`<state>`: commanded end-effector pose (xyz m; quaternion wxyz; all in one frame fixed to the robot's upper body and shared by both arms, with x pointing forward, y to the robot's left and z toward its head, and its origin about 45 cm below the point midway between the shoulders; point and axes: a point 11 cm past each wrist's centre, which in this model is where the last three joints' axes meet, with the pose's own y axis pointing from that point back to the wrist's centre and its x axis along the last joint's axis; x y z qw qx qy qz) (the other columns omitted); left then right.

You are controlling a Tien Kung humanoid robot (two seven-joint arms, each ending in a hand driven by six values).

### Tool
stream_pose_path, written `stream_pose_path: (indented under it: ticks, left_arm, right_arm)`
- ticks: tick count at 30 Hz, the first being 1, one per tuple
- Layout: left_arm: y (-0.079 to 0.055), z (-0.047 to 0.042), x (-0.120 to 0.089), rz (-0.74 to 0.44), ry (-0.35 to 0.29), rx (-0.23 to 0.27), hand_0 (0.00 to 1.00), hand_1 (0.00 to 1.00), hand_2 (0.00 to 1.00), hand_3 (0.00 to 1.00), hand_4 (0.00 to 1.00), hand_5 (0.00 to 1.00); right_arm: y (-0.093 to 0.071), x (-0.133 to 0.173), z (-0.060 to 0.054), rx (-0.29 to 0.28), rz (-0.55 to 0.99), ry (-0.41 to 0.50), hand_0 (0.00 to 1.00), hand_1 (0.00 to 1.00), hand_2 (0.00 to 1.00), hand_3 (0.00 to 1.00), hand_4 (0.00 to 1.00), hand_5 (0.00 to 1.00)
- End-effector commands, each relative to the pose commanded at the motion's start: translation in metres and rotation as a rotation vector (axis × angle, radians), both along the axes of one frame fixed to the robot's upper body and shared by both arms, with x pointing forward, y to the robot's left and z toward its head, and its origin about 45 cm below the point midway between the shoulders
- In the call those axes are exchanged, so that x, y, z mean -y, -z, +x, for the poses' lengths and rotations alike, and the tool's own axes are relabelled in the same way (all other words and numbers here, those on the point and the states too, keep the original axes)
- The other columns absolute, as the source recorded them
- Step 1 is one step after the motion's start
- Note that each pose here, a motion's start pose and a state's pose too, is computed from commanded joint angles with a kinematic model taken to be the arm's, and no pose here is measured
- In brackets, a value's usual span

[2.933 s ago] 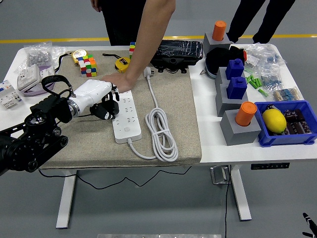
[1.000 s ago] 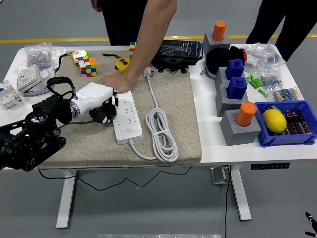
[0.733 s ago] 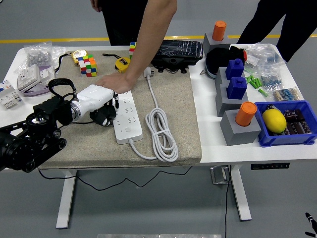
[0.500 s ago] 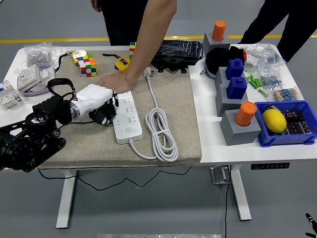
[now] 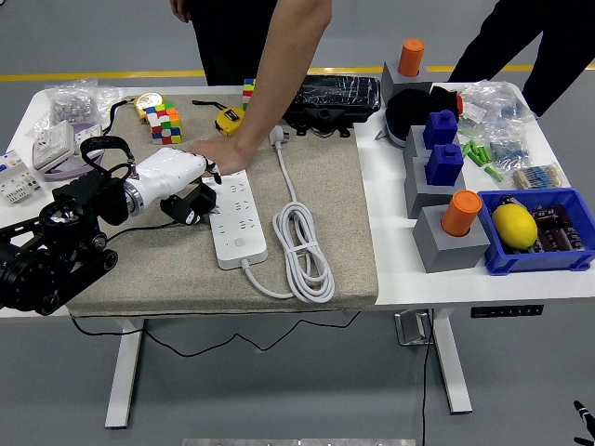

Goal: Pick up the plug,place it near the board,insert it into the board,press the button

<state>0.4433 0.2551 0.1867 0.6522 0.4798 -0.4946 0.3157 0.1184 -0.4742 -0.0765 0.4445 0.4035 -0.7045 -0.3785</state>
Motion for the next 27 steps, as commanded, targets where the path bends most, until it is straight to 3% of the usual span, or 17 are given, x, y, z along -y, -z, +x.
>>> stream_pose_path:
  ticks: [9,18,23,24,27]
  left_arm:
    - [-0.003,-0.0029,0.006,0.019,0.03,-0.009,0.654,0.791,0.814,0.756,0.902,0.002]
    - [-0.011,0.0002,0.008,0.021,0.039,-0.002,0.66,0.792,0.817,0.781,0.929,0.002]
    - [-0.014,-0.0007,0.01,-0.013,0.038,-0.029,0.66,0.792,0.817,0.781,0.929,0.002]
    - [-0.014,-0.0016,0.01,-0.025,0.04,-0.036,0.674,0.802,0.833,0.809,0.998,0.157]
    - [-0.015,-0.004,0.013,-0.053,0.049,-0.052,0.674,0.802,0.833,0.809,0.998,0.157]
  right_arm:
    - [-0.001,0.002,0.003,0.003,-0.003,-0.003,0.809,0.755,0.732,0.791,0.998,0.988]
    - [-0.001,0.0,0.005,0.006,-0.001,-0.005,0.808,0.754,0.731,0.791,0.998,0.988]
    - [-0.001,0.0,0.005,0.004,-0.002,-0.004,0.808,0.754,0.731,0.791,0.998,0.988]
    - [-0.001,0.0,0.004,0.004,-0.002,-0.003,0.808,0.754,0.73,0.791,0.998,0.987]
    - [-0.001,0.0,0.003,0.001,-0.002,-0.001,0.808,0.754,0.73,0.791,0.998,0.987]
